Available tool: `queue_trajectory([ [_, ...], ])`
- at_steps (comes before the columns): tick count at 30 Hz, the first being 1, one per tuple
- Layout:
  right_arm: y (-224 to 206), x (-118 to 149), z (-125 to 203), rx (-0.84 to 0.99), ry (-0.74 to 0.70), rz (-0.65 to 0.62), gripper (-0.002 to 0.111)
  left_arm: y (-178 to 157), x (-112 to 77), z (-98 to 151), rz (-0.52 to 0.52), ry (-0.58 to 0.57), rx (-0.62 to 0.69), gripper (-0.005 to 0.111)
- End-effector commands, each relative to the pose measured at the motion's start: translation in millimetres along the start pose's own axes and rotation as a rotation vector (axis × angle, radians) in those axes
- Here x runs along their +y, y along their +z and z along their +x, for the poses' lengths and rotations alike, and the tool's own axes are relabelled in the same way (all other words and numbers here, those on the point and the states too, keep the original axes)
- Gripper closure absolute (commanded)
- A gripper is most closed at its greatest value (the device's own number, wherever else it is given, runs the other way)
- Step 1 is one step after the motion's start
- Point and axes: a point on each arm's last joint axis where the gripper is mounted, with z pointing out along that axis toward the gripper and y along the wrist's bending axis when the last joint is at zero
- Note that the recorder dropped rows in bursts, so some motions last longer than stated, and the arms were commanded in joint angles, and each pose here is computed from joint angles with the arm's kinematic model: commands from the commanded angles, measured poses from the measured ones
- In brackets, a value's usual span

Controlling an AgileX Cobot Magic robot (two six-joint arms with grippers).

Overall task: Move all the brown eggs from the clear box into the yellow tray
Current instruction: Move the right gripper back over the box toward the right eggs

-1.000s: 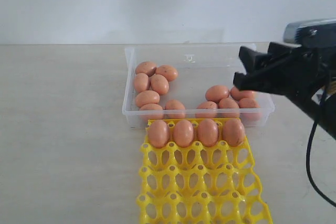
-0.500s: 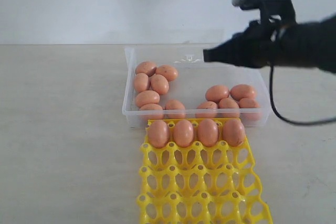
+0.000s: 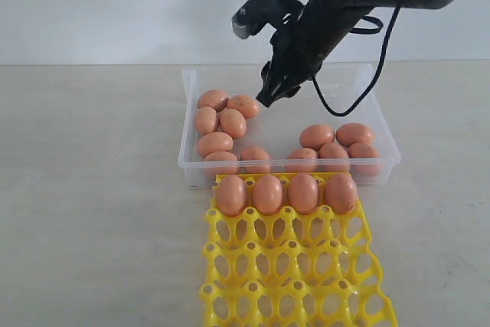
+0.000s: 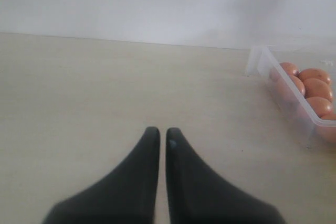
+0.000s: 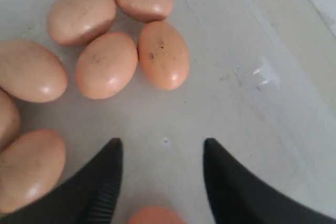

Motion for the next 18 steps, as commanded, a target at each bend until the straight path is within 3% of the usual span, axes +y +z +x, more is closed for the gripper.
queue_trajectory([
  [1, 25.0, -4.8, 2.5, -0.021, -0.265, 0.049, 0.048, 0.2, 0.1, 0.1, 0.001, 0.008, -0.011, 0.103],
  [4, 45.6, -8.0, 4.6, -0.053, -0.372, 0.109, 0.048, 0.2, 0.1, 0.1, 0.001, 0.008, -0.011, 0.103],
  [8, 66.5, -12.7, 5.7, -0.111, -0.385, 0.201, 0.048, 0.2, 0.1, 0.1, 0.001, 0.008, -0.011, 0.103],
  [18, 94.7, -9.1, 17.4, -0.105, -0.374, 0.203, 0.048, 0.2, 0.1, 0.1, 0.001, 0.008, -0.011, 0.103],
])
